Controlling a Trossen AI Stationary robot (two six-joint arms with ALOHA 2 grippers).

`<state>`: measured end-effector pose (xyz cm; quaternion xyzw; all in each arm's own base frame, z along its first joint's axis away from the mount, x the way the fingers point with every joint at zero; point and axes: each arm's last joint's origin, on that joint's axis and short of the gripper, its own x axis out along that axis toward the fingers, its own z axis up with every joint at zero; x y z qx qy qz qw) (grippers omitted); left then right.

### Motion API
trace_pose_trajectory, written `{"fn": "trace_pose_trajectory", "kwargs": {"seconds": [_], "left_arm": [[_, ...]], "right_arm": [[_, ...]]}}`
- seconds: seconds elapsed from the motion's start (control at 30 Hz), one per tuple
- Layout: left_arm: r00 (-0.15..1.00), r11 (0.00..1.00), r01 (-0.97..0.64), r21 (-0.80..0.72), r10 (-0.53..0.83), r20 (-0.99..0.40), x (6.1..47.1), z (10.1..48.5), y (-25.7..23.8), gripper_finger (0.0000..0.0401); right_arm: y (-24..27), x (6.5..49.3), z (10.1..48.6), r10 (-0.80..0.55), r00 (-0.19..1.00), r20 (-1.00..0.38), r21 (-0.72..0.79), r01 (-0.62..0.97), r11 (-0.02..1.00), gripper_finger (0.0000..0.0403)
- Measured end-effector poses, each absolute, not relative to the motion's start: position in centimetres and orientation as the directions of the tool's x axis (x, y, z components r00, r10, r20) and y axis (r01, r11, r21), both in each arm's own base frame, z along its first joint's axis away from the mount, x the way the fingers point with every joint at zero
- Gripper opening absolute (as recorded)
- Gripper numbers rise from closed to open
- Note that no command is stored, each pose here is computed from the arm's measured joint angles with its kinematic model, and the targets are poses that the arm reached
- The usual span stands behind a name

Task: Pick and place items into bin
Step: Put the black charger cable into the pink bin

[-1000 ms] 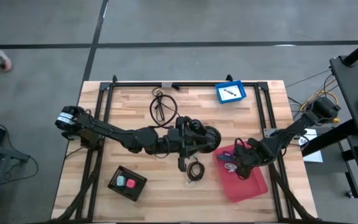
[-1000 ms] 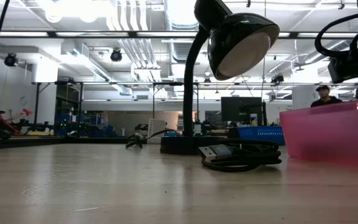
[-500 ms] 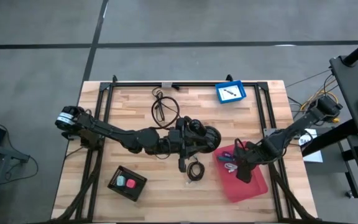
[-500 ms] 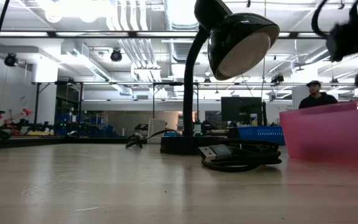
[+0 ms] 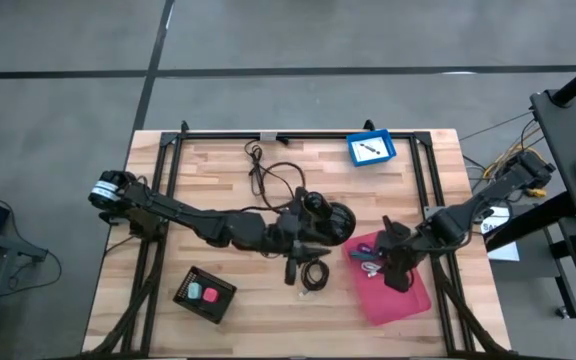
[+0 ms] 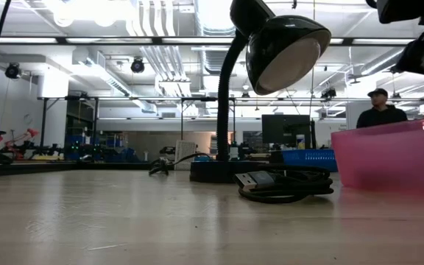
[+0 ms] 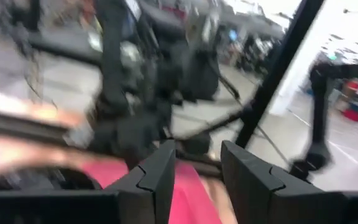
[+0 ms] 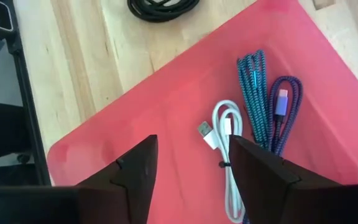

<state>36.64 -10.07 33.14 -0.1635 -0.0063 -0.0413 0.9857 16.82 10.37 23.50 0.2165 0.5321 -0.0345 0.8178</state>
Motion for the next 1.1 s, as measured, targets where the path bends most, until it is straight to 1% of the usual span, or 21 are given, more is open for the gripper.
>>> {"fn": "trace_pose_trajectory", "kwargs": {"seconds": [0.2,0.33,0.7,0.8,0.87,0.97,1.03,1.1], "left_arm": [[0.982,0.876,0.085,-0.474,-0.153,-0.107,36.5,31.8,-10.4,0.0114],[0.969,0.866,0.073,-0.494,-0.178,-0.170,36.3,31.1,-10.9,0.0114],[0.957,0.862,0.113,-0.495,-0.229,-0.179,35.7,31.0,-12.5,0.0114],[0.955,0.861,0.118,-0.494,-0.235,-0.183,35.6,31.0,-12.8,0.0114],[0.951,0.864,0.112,-0.491,-0.236,-0.199,35.6,30.9,-12.9,0.0114],[0.945,0.868,0.101,-0.485,-0.236,-0.226,35.5,30.6,-12.9,0.0114],[0.945,0.867,0.106,-0.487,-0.240,-0.223,35.4,30.7,-12.9,0.0114],[0.946,0.866,0.109,-0.488,-0.241,-0.217,35.3,30.9,-12.8,0.0114]], "right_arm": [[10.4,16.9,23.3,0.164,0.428,-0.889,0.300,0.272,0.914,0.0176],[10.4,16.9,23.3,0.154,0.433,-0.888,0.287,0.262,0.921,0.0176],[10.4,16.9,23.4,0.151,0.439,-0.886,0.287,0.264,0.921,0.0173],[10.5,17.1,23.5,0.162,0.456,-0.875,0.304,0.257,0.917,0.0171],[10.7,17.5,23.8,0.190,0.500,-0.845,0.335,0.218,0.917,0.0171],[11.4,18.6,24.7,0.259,0.609,-0.750,0.383,0.080,0.920,0.0171],[11.9,19.3,25.4,0.302,0.677,-0.671,0.379,-0.037,0.925,0.0171],[12.1,19.7,26.0,0.327,0.721,-0.611,0.342,-0.131,0.930,0.0171]]}}
